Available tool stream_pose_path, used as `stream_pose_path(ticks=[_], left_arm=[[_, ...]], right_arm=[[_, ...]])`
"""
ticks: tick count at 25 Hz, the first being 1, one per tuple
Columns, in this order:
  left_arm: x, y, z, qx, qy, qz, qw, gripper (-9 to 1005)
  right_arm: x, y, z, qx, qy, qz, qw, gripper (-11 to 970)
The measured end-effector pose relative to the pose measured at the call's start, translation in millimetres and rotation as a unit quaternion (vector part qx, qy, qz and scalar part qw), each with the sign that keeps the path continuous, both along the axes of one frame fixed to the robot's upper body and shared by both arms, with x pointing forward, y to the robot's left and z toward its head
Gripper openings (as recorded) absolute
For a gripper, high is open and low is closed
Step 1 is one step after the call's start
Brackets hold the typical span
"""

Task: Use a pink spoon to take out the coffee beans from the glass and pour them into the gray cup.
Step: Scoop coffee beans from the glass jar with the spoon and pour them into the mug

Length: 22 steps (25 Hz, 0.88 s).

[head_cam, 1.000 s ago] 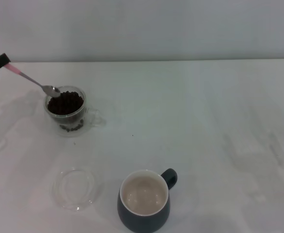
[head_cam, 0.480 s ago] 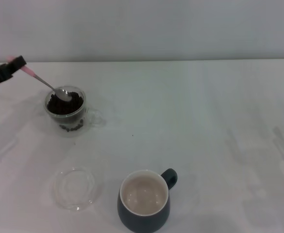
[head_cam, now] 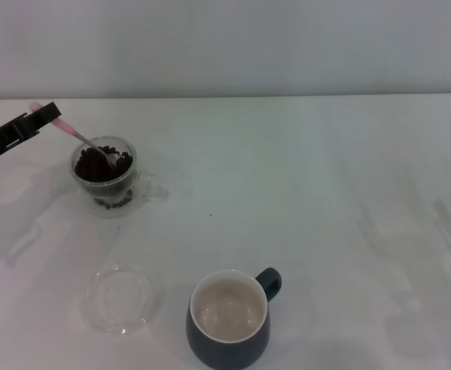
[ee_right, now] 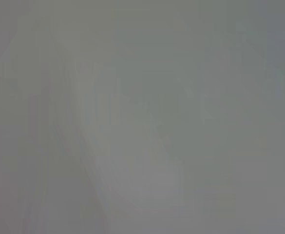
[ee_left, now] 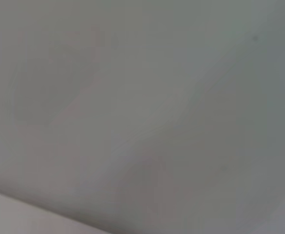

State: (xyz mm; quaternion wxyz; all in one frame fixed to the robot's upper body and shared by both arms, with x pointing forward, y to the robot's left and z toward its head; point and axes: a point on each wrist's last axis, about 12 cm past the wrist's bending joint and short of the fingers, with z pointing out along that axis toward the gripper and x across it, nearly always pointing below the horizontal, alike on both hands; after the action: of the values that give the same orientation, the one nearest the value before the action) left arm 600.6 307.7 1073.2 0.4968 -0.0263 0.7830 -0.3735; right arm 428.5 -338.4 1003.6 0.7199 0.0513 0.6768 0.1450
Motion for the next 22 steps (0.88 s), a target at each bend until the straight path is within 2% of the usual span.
stream_pose_path(ticks=[8,17,22], left_arm=[[-14.4,13,-8.3,-0.045,0.029,0.026,0.998,131],[-35.5,32,-7.2,-0.119,0.005,0.058,0.991,131],[-40.8,35,-7.7,-0.134,0.007,0.058,0.989,131]], right_arm=[[1.1,-1,-1.2,-0.002,0.006,-0.003,1.0,704],[8.2,-1,-3.3,-0.006,0.02,-0.003,1.0,705],[11.6,-1,-3.0,-0.007,0.021,-0.005,1.0,704]])
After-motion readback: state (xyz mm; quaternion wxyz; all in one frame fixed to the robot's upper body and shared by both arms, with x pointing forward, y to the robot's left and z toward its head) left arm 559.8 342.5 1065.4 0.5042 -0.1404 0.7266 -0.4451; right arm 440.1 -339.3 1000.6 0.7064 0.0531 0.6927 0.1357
